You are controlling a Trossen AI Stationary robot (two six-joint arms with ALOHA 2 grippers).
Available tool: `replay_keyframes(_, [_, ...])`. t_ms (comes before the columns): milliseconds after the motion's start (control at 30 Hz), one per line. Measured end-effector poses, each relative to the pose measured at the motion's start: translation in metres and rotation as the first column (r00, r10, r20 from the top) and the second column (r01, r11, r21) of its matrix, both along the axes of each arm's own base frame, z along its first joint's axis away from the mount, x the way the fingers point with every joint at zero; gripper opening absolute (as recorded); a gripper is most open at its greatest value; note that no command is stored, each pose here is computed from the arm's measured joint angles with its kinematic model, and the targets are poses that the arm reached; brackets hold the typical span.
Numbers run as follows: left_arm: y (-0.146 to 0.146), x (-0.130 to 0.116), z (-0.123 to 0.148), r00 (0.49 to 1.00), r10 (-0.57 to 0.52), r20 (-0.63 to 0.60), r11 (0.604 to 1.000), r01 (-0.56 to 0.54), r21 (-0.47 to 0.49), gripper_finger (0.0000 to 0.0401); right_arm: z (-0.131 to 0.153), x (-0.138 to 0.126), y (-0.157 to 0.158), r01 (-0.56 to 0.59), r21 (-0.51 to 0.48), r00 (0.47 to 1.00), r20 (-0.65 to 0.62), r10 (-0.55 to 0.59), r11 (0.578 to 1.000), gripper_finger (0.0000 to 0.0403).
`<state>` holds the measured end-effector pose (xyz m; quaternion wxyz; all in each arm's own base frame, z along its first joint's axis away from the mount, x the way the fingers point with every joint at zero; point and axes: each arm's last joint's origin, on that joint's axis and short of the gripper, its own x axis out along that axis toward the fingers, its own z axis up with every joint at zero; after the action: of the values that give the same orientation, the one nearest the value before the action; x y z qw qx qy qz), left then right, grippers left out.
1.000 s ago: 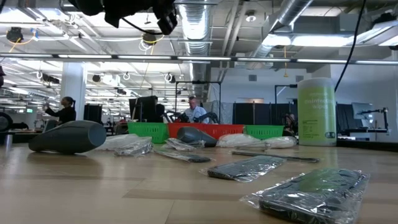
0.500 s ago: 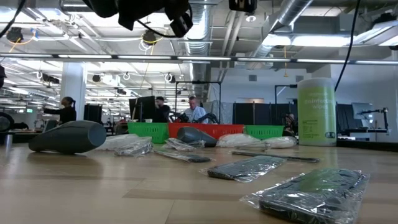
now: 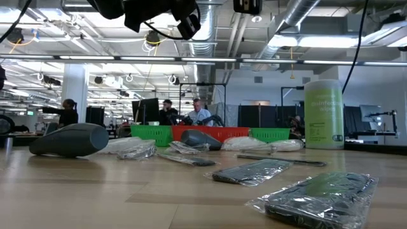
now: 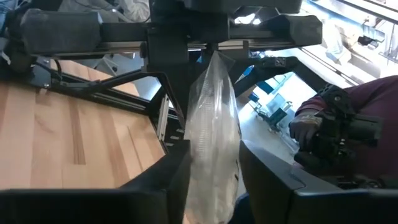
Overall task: Pick & Place Travel size toiletries
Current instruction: Put the cotton pack into the left green basket
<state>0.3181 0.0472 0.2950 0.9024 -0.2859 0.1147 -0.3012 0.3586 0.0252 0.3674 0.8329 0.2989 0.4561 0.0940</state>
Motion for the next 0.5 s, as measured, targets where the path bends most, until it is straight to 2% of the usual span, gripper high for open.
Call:
replay_keyframes(233, [-0.001, 0.000, 0.000, 1.000, -0.007, -0.001, 1.000, 0.007, 0.000, 0.0018, 0.000, 0.000, 0.000, -0.001, -0.011, 1.000, 0.004, 0.001, 1.000, 0.0006])
replay_keyframes(367, [0.004, -0.001, -0.001, 1.000, 0.000, -0.022, 1.000, 0.000, -0.021, 0.0007, 0.001, 0.000, -0.002, 0.005, -0.010, 1.000, 0.012, -0.005, 1.000, 0.0026])
replay_keyframes(500, [0.019, -0.009, 0.003, 0.999, 0.017, -0.047, 0.999, -0.019, -0.046, 0.0002, 0.012, -0.002, -0.007, 0.032, 0.009, 0.999, 0.035, -0.032, 0.999, 0.0093])
